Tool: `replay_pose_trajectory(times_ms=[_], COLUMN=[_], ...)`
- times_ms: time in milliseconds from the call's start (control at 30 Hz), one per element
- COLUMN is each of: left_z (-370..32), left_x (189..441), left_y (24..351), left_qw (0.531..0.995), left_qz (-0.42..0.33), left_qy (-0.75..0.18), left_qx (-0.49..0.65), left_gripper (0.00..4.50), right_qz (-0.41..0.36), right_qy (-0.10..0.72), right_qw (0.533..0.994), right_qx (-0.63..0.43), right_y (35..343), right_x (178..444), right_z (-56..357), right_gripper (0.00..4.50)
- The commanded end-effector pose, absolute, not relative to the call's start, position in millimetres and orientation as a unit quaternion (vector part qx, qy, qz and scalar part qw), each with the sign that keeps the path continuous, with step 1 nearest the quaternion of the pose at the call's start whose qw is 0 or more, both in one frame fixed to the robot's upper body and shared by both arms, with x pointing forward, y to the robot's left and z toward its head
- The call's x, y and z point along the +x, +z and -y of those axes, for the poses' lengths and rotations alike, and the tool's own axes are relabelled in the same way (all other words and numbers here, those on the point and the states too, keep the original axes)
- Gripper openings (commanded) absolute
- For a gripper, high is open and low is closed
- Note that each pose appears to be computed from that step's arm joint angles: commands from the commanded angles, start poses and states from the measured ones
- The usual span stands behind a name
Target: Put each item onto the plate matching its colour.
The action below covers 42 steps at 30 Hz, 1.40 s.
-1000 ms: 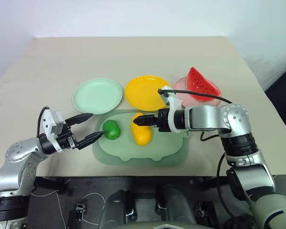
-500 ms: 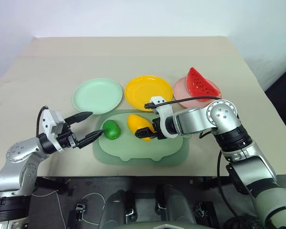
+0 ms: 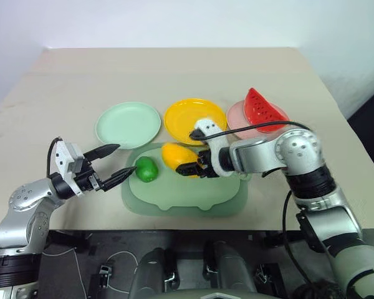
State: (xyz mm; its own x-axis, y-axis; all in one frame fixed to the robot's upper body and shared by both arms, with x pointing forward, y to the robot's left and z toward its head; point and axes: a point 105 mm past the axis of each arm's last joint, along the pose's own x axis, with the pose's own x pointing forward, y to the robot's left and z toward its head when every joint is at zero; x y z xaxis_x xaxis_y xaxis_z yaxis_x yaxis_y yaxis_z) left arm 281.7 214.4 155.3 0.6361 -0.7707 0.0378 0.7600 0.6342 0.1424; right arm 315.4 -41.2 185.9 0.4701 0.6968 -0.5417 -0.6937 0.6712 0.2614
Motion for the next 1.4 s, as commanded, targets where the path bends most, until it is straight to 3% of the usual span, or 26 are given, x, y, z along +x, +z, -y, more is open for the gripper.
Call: replay_pose_trajectory(times_ms=[33,133,300,533,800,933,1100,1267,1400], left_z=[-220,-218,-213,-213,-214,-212,-212,-213,-215], left_x=[282,282,281,282,282,281,280,280,283], left_y=[167,167,165,166,167,166,168,169,173], left_qw=[0.906,0.907,0.906,0.907,0.907,0.904,0.905,0.905,0.906], left_qz=[0.069,0.072,0.071,0.072,0.073,0.072,0.075,0.075,0.08], left_qy=[-0.411,-0.409,-0.412,-0.41,-0.408,-0.413,-0.413,-0.412,-0.408], left_qx=[0.067,0.064,0.062,0.065,0.071,0.081,0.076,0.076,0.075], left_gripper=[4.5,4.5,4.5,4.5,4.5,4.5,4.5,4.5,4.5], right_qz=[-0.223,-0.189,-0.178,-0.194,-0.217,-0.217,-0.212,-0.146,-0.037], right_qy=[0.361,0.326,0.289,0.319,0.341,0.331,0.337,0.401,0.472], right_qw=[0.904,0.924,0.94,0.928,0.915,0.918,0.917,0.904,0.881], right_qx=[0.043,0.061,0.034,0.01,-0.009,-0.015,-0.021,0.018,0.017], right_y=[235,245,233,214,187,183,186,225,264], right_x=[349,376,421,444,447,451,451,439,398], right_z=[62,75,87,60,34,40,40,36,51], right_gripper=[3.24,3.24,3.24,3.24,3.24,4.48,4.48,4.48,4.48])
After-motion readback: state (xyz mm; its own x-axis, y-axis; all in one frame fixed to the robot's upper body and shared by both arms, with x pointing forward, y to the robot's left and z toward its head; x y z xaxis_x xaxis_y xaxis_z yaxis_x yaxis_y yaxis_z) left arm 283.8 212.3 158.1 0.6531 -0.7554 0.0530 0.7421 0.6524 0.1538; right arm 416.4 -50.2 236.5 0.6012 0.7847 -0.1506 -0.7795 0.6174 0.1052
